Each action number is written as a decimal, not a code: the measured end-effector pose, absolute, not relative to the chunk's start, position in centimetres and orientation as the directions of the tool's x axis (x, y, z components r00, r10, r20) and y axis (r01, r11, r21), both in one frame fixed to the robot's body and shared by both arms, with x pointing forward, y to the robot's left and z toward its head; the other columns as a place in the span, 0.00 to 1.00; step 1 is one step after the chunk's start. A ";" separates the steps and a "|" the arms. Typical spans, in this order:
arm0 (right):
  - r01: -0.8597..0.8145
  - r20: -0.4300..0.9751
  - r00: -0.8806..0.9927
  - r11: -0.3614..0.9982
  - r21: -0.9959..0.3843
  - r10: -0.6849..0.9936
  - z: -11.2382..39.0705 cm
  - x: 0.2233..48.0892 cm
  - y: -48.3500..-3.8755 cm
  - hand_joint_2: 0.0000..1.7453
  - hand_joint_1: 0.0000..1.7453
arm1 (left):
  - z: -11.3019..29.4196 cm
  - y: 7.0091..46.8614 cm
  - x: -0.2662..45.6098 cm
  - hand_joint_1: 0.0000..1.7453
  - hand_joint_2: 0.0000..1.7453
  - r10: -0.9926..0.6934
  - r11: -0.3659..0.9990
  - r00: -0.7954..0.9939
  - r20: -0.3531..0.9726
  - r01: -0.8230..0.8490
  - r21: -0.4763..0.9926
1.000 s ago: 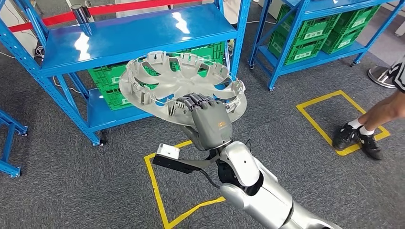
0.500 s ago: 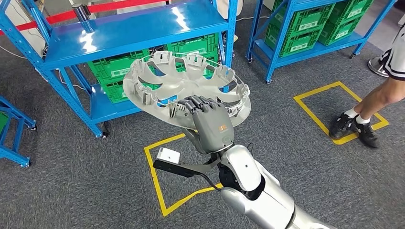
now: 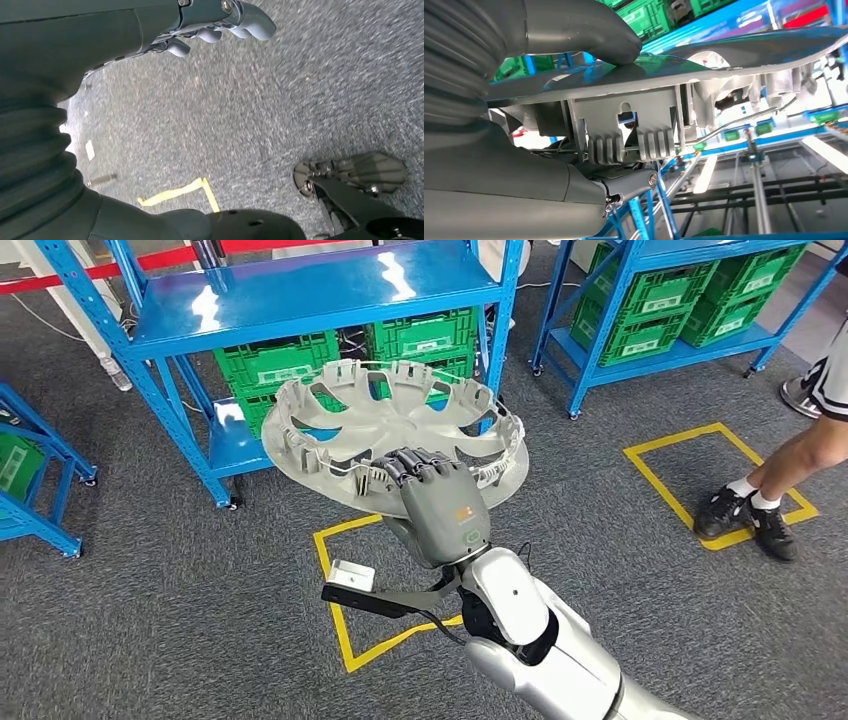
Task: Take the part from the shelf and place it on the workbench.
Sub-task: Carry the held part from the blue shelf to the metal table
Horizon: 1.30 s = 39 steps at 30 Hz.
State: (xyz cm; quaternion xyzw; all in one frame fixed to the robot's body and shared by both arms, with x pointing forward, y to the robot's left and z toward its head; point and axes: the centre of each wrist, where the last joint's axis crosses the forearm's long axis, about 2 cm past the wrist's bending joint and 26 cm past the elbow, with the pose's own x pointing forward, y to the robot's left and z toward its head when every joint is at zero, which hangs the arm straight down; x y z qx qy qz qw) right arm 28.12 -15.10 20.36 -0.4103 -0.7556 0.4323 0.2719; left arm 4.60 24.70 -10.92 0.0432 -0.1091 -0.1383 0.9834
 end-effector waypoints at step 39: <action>0.377 0.051 -0.525 0.286 -0.881 0.849 20.5 27.9 -15.2 1.00 1.00 | -10.9 24.8 4.4 0.00 1.00 -0.276 0.959 0.944 0.180 0.258 0.118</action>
